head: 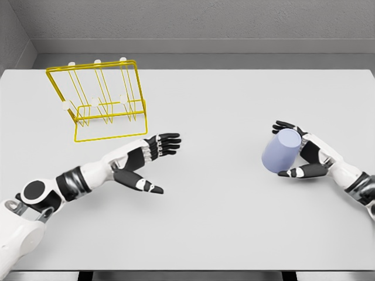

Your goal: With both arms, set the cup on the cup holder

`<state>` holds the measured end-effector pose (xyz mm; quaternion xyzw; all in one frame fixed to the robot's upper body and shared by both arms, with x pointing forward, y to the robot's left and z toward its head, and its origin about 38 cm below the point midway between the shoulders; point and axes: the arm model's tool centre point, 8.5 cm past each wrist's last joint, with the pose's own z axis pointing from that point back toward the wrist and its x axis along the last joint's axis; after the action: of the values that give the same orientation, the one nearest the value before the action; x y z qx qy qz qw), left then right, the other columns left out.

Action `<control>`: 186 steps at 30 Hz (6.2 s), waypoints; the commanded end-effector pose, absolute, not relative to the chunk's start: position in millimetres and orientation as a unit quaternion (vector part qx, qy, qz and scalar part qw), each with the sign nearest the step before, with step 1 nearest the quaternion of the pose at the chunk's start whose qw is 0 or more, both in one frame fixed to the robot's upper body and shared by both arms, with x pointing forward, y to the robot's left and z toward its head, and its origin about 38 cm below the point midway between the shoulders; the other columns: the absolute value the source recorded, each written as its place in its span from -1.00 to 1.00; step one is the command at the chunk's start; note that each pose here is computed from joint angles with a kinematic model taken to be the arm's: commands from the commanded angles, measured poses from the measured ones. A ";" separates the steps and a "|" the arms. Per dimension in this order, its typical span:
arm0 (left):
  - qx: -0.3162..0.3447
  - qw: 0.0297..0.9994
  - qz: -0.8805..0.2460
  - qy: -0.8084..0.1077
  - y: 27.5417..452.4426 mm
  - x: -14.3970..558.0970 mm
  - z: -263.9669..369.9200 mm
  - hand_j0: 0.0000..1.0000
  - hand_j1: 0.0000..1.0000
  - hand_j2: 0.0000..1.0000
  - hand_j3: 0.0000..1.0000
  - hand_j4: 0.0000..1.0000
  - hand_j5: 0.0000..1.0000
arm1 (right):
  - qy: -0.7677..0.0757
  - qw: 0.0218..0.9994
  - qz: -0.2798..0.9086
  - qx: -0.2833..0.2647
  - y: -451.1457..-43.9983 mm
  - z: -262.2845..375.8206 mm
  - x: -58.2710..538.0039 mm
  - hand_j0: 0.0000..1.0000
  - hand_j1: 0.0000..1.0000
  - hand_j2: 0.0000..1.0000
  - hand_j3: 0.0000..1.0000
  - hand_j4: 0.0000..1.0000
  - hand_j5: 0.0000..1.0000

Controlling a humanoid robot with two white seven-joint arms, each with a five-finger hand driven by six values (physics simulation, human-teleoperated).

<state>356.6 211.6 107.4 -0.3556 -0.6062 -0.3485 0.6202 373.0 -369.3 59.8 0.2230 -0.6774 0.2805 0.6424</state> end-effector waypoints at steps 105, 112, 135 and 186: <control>-0.310 0.623 -0.320 -0.642 215.6 373.7 80.9 1.00 1.00 1.00 1.00 1.00 1.00 | -0.661 0.544 0.382 0.348 -180.1 73.9 403.7 1.00 1.00 1.00 1.00 1.00 1.00; -0.317 0.625 -0.313 -0.641 208.7 373.8 76.8 1.00 1.00 1.00 1.00 1.00 1.00 | -0.656 0.556 0.410 0.306 -213.9 75.9 409.4 1.00 1.00 1.00 1.00 1.00 1.00; -0.325 0.612 -0.317 -0.647 184.2 372.9 70.4 1.00 1.00 1.00 1.00 1.00 1.00 | -0.631 0.396 0.640 -0.190 -375.4 227.9 472.7 1.00 1.00 1.00 1.00 1.00 1.00; -0.359 0.578 -0.324 -0.657 135.8 372.3 73.6 0.80 0.80 0.80 0.80 0.80 0.80 | -0.622 0.419 0.627 -0.212 -400.3 229.9 475.9 1.00 1.00 1.00 1.00 1.00 1.00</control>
<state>372.5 136.9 73.4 -0.3563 -0.6575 -0.3263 0.5781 475.5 -398.6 229.0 -0.2110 -0.6201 0.6307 0.4160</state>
